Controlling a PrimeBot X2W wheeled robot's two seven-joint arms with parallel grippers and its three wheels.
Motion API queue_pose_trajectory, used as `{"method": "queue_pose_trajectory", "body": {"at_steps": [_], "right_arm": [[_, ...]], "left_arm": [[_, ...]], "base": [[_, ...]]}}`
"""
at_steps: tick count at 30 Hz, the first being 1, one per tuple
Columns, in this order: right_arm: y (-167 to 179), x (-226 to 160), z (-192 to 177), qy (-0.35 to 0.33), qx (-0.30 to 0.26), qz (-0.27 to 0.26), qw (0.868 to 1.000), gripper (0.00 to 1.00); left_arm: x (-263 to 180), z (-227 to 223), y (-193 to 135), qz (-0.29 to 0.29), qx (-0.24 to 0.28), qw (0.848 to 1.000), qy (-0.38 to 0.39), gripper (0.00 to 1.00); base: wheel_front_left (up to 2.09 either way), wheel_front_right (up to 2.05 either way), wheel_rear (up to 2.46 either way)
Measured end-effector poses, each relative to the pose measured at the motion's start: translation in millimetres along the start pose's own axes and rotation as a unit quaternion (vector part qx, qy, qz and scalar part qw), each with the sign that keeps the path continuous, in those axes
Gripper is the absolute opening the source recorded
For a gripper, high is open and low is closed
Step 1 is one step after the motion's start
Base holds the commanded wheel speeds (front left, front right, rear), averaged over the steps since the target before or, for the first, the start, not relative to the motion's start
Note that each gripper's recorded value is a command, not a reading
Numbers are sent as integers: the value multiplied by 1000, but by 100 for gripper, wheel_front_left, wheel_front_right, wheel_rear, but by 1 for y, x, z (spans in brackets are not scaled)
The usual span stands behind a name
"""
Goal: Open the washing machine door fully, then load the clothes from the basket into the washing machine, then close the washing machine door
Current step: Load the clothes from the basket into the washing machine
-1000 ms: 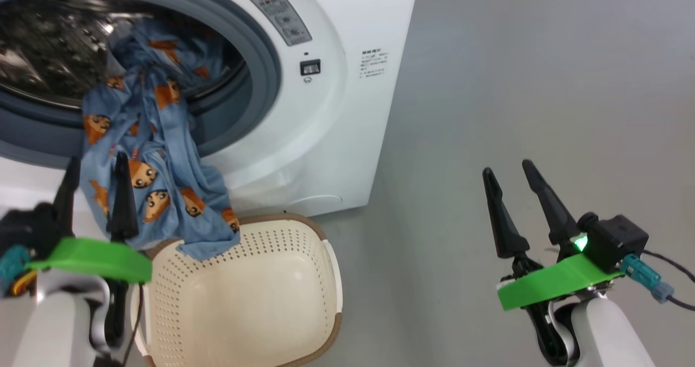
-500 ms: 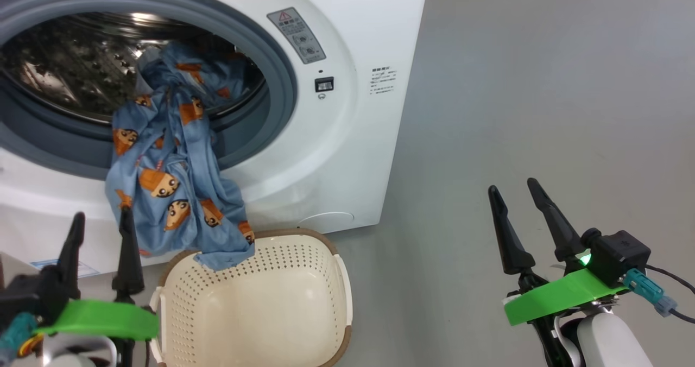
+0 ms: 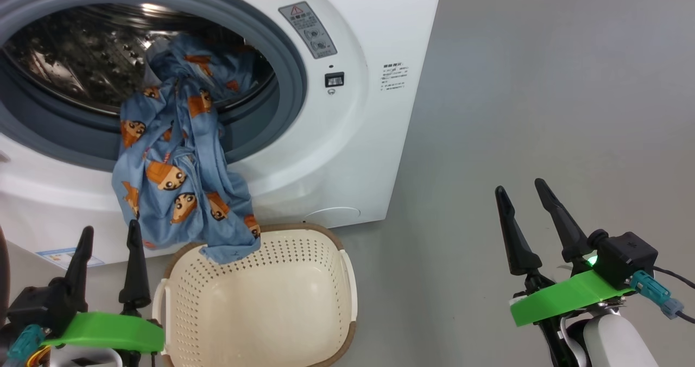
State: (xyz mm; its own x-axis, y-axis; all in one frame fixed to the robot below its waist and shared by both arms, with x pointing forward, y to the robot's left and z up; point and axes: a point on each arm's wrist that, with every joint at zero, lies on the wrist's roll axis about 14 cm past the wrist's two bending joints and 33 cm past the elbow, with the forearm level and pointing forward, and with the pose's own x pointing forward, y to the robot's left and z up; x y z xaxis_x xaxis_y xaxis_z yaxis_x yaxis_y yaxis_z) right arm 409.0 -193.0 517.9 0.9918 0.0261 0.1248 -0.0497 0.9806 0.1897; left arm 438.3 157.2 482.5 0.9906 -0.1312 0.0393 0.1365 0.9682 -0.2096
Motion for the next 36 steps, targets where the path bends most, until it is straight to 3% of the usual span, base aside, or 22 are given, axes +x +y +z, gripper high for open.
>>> {"method": "queue_pose_trajectory", "body": {"at_steps": [6, 12, 26, 36], "right_arm": [[-2, -1, -4, 6, -1, -3, 1000, 100], [-4, 1, -10, 13, -1, -7, 1000, 100], [-16, 7, -20, 23, -5, -25, 999, 100], [-31, 10, -23, 28, -17, -44, 998, 100]], "left_arm": [[-1, -19, 2, 2, -8, 1000, 29, 100], [-7, -68, 5, -6, -7, 993, 115, 100], [32, -145, -15, -62, -6, 964, 259, 100], [68, -174, -10, -49, -13, 952, 303, 100]], "base": [[0, 0, 0], [0, 0, 0], [0, 0, 0], [0, 0, 0]]}}
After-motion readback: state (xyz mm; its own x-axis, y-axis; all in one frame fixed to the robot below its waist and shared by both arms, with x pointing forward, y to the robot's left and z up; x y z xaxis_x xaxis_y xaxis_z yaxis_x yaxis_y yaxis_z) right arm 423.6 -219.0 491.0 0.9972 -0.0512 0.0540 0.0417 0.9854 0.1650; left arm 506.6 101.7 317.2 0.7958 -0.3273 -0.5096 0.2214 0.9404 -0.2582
